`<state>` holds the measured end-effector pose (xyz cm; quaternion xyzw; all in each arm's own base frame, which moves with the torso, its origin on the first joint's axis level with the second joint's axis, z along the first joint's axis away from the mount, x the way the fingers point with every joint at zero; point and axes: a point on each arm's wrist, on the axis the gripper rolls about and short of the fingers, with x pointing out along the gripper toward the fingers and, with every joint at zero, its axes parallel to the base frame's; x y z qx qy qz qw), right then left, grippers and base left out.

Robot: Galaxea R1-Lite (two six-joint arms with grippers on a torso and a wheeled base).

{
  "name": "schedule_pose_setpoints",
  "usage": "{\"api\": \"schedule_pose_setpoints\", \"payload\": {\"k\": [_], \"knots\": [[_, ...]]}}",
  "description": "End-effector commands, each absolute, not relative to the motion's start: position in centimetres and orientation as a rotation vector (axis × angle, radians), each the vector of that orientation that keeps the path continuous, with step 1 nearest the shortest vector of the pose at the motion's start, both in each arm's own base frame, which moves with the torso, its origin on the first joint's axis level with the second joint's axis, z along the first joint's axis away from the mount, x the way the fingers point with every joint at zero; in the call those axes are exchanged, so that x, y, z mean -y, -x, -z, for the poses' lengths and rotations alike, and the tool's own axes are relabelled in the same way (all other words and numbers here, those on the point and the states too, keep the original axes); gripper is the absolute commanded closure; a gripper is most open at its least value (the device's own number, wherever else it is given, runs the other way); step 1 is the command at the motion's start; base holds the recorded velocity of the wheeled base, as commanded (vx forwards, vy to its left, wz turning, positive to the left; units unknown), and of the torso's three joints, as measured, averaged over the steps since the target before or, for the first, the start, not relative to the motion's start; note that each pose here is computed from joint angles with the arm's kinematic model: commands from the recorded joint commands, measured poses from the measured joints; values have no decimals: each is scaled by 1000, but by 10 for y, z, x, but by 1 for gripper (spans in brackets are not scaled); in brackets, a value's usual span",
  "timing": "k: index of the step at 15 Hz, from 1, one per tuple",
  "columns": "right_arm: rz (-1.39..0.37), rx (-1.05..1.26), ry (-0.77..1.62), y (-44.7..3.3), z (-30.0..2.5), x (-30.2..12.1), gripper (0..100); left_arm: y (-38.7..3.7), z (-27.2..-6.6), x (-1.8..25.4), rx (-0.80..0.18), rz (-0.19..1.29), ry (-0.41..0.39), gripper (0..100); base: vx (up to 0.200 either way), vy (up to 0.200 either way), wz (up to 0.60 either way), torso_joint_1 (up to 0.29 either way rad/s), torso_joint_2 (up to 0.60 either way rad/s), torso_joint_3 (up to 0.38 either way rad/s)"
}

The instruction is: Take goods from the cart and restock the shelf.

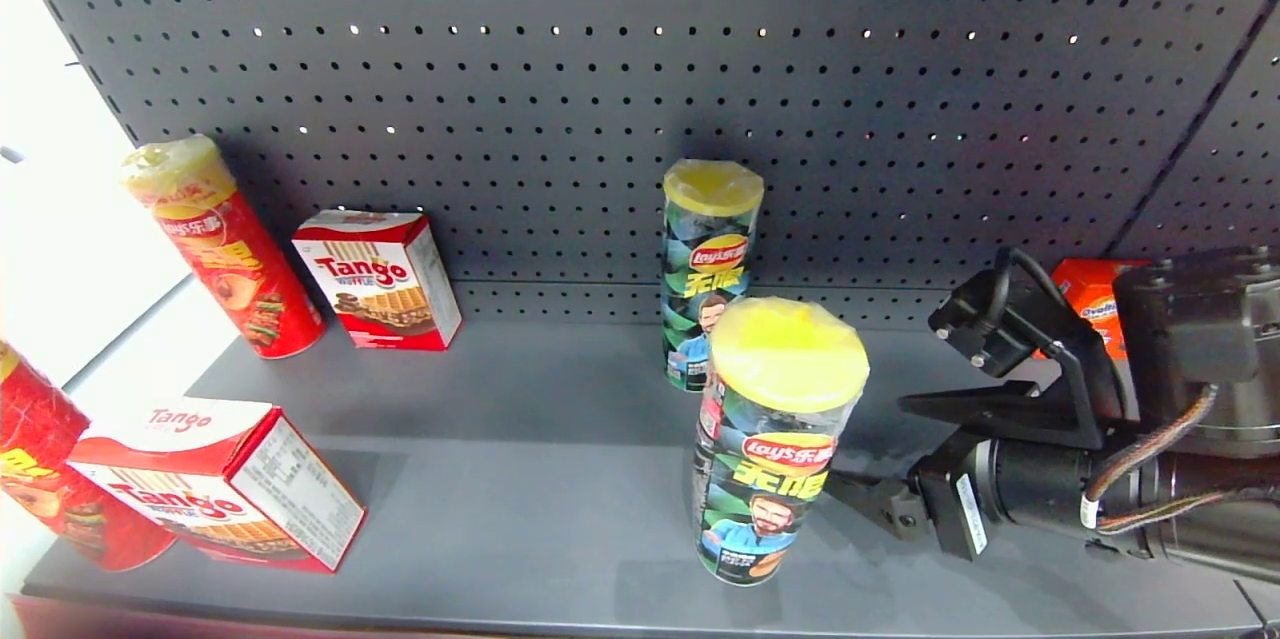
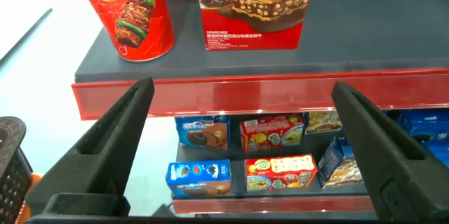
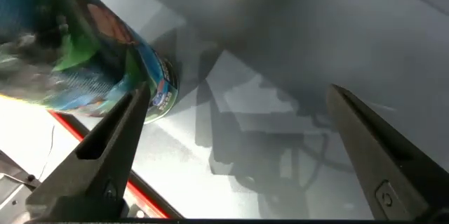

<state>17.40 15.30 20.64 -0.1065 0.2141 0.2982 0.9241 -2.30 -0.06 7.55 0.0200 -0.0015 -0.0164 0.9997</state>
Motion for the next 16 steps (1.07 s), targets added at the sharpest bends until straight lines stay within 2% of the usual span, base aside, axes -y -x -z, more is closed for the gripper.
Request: {"api": "schedule_pose_setpoints", "payload": {"k": [1, 16], "knots": [[-615, -447, 224, -175, -204, -155, 0, 23, -75, 1, 1, 32, -40, 0, 0, 0, 0, 0, 0, 0], [-637, -446, 231, -174, -205, -164, 0, 23, -75, 1, 1, 34, -40, 0, 0, 0, 0, 0, 0, 0]]}}
